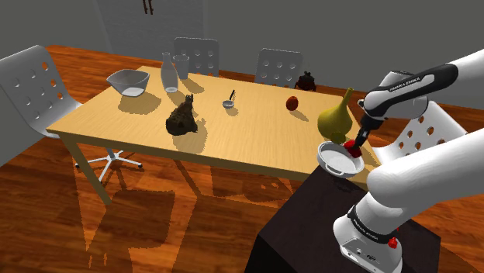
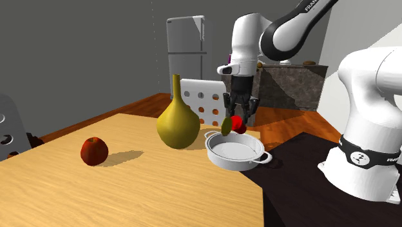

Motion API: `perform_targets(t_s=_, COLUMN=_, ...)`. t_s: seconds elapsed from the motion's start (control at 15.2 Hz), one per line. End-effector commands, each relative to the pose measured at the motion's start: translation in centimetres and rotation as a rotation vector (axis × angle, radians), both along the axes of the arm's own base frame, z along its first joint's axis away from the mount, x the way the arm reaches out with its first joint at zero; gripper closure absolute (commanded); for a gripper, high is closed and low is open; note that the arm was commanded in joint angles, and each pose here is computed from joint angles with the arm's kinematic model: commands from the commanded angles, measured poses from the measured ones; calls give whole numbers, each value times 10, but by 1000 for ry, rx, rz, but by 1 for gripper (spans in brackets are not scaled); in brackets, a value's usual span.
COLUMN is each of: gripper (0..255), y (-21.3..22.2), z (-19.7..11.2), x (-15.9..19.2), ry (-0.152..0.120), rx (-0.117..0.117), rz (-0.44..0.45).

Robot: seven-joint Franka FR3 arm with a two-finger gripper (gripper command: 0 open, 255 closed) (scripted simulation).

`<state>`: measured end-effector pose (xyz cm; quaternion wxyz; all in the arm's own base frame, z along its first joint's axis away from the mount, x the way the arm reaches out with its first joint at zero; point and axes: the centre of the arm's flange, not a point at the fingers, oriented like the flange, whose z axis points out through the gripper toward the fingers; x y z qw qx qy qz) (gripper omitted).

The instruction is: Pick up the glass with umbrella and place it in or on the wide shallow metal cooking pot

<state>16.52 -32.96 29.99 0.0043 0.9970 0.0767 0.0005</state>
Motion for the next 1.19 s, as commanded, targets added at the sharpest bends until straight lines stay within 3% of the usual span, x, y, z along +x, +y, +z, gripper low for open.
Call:
perform_targets(t_s=0.0, gripper=255, y=1, z=-10, x=-1, ry=-1, rx=-1, rz=0)
perform_targets(t_s=0.2, gripper=255, y=1, z=-26, x=-1, ry=-1, rx=-1, rz=0)
perform_targets(t_s=0.73, gripper=255, y=1, z=-26, x=-1, ry=-1, rx=-1, rz=0)
perform_targets(t_s=0.79, gripper=0, y=1, z=-26, x=-1, ry=-1, rx=-1, rz=0)
perform_targets(t_s=1.12, gripper=0, y=1, z=-26, x=-1, ry=-1, rx=-1, rz=0)
